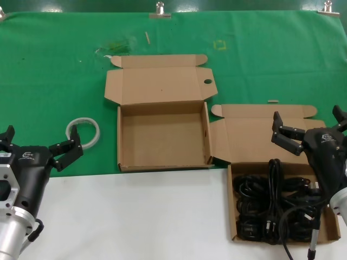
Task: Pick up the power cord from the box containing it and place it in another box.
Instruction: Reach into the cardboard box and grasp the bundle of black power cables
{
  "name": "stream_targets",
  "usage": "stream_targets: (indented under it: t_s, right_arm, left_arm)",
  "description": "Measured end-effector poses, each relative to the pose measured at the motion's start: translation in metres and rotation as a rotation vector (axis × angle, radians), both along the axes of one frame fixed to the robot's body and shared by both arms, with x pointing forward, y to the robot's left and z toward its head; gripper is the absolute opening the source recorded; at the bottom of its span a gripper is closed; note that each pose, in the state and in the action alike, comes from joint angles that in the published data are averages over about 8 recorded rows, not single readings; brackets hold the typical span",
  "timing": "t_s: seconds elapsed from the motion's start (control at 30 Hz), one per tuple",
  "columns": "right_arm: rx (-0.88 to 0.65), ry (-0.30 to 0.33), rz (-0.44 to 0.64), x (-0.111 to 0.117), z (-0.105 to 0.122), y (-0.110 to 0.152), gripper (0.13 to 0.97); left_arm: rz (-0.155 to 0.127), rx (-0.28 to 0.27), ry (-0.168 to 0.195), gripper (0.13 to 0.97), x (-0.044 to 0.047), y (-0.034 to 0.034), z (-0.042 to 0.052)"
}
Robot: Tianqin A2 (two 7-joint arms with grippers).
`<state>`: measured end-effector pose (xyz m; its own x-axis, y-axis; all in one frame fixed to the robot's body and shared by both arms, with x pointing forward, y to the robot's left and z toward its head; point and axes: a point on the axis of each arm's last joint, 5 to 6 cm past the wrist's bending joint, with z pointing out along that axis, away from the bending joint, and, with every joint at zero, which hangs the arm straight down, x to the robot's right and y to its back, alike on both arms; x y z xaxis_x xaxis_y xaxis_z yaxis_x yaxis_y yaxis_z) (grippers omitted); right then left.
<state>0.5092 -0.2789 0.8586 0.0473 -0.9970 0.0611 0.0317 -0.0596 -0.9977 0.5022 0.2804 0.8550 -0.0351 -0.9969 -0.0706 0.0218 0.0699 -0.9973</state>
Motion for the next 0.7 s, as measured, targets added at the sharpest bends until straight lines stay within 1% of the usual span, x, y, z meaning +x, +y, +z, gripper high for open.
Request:
stream_targets:
  t_s: [0.7]
  right_arm:
    - [0.0, 0.0, 0.0, 0.0, 0.0, 0.0, 0.966]
  left_arm:
    - [0.0, 0.0, 0.0, 0.966, 0.0, 0.0, 0.0]
